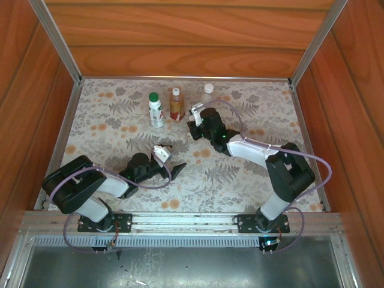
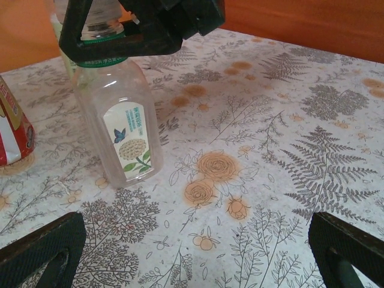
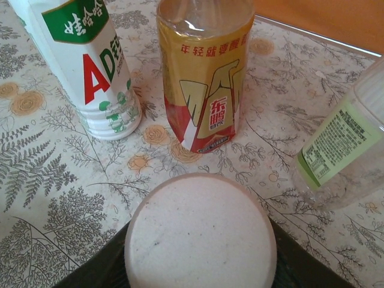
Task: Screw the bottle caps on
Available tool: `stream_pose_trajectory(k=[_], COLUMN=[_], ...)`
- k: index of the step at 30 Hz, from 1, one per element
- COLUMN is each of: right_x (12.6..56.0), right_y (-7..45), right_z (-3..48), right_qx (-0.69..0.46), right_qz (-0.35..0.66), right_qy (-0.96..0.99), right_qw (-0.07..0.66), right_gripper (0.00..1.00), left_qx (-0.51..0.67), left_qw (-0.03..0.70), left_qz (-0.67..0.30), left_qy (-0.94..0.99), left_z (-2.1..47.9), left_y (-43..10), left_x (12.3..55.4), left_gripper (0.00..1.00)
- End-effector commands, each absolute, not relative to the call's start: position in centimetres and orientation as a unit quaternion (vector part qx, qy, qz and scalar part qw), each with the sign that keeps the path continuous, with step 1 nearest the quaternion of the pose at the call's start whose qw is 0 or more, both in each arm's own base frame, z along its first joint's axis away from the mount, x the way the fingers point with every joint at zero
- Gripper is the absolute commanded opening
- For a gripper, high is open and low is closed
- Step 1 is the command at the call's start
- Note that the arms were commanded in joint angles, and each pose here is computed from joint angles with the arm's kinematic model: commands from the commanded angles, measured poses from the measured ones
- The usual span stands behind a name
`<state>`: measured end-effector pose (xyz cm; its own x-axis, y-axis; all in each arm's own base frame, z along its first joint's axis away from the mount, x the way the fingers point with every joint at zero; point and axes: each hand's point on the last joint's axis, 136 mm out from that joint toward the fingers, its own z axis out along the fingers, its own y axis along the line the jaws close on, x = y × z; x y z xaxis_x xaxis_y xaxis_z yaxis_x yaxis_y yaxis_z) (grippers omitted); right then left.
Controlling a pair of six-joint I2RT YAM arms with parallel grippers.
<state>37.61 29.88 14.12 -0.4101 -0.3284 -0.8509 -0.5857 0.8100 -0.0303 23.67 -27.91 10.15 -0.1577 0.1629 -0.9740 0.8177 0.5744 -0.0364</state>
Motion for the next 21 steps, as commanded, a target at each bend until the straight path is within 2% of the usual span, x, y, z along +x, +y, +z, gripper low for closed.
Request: stream_pose_trajectory(k=[1, 3, 5, 9, 12, 16, 21], right_x=[38.2, 37.9, 37.4, 36.1, 35.3, 34.4, 34.0], right_y=[30.4, 30.5, 30.4, 29.5, 27.8, 24.2, 18.5], right_z=[15.7, 16.4, 17.9, 21.0, 22.9, 24.6, 24.4], right_qx=[-0.279, -0.282, -0.284, -0.286, -0.276, -0.249, -0.221], right_qz=[0.149, 0.155, 0.163, 0.173, 0.166, 0.138, 0.058], right_qy=[0.816, 0.813, 0.807, 0.791, 0.784, 0.776, 0.767], right_qw=[0.484, 0.486, 0.492, 0.512, 0.531, 0.563, 0.6], right_gripper=[0.39, 0.5, 0.67, 0.87, 0.95, 1.0, 1.0], left_qx=[0.339, 0.336, 0.326, 0.317, 0.289, 0.259, 0.252], left_qw=[0.56, 0.563, 0.571, 0.575, 0.58, 0.599, 0.613], left_qz=[-0.301, -0.301, -0.295, -0.294, -0.291, -0.254, -0.142], left_qy=[0.694, 0.692, 0.694, 0.695, 0.704, 0.713, 0.735], left_z=[11.1, 11.4, 11.8, 12.7, 14.0, 16.2, 17.7], left_y=[-27.7, -27.6, -27.2, -26.5, -24.9, -21.7, -16.7], left_x=[23.8, 23.8, 24.1, 24.8, 26.0, 27.6, 29.0], left_gripper=[1.0, 1.0, 1.0, 1.0, 1.0, 1.0, 1.0])
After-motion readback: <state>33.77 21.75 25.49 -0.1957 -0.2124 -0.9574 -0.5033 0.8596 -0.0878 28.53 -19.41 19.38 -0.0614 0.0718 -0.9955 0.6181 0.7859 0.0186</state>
